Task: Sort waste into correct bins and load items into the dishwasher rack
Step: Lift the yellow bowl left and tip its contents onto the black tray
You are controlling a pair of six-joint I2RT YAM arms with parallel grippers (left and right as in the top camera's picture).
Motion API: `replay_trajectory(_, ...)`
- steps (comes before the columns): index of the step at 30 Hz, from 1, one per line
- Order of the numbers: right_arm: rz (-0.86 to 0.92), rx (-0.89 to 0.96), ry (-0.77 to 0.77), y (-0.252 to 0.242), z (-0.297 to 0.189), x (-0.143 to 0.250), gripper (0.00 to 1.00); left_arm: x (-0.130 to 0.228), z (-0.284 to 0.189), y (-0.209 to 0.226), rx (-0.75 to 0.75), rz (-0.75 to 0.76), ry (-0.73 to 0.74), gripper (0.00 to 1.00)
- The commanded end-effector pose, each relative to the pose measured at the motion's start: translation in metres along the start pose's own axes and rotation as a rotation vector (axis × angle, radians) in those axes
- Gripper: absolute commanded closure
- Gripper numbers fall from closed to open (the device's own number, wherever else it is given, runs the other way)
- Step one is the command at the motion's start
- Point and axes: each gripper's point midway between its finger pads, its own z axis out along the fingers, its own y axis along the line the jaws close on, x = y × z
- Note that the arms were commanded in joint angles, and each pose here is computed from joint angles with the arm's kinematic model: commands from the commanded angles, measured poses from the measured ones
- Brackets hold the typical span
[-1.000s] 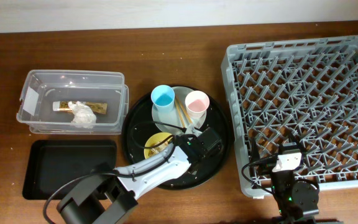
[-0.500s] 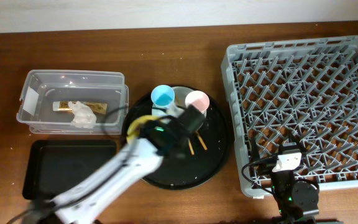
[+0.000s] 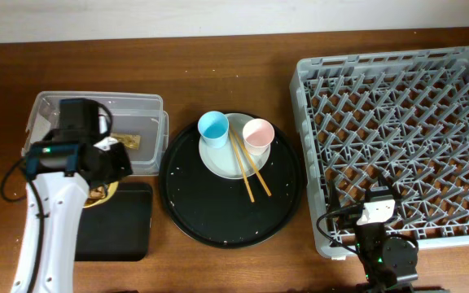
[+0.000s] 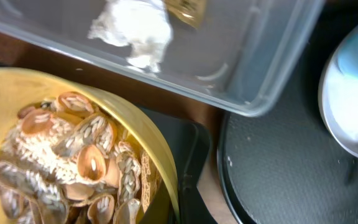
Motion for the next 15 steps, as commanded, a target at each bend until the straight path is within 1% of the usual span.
replay_trajectory(1, -0.003, 0.016, 0.005, -0.003, 0.0, 0.003, 0.02, -0.015, -0.009, 0.014, 0.032, -0.057, -0.058, 1.0)
replay_trajectory(3, -0.003, 0.016, 0.006, -0.003, 0.0, 0.003, 0.02, -0.022, -0.008, 0.02, 0.075, -0.107, -0.079, 1.0)
replay_trajectory(6, -0.003, 0.016, 0.006, -0.003, 0.0, 0.003, 0.02, -0.023, -0.008, 0.027, 0.103, -0.142, -0.077, 1.0)
replay_trajectory(8, -0.003, 0.016, 0.005, -0.003, 0.0, 0.003, 0.02, -0.019, -0.004, 0.024, 0.155, -0.144, -0.056, 1.0)
replay_trajectory(11, -0.003, 0.016, 0.005, -0.003, 0.0, 0.003, 0.02, -0.002, 0.013, 0.026, 0.224, -0.158, -0.006, 1.0)
replay_trajectory(14, -0.003, 0.016, 0.005, -0.003, 0.0, 0.003, 0.02, 0.009, 0.033, 0.027, 0.423, -0.195, -0.015, 1.0)
replay_trajectory(15, -0.003, 0.016, 0.005, -0.003, 0.0, 0.003, 0.02, 0.011, 0.036, 0.03, 0.442, -0.201, -0.023, 1.0)
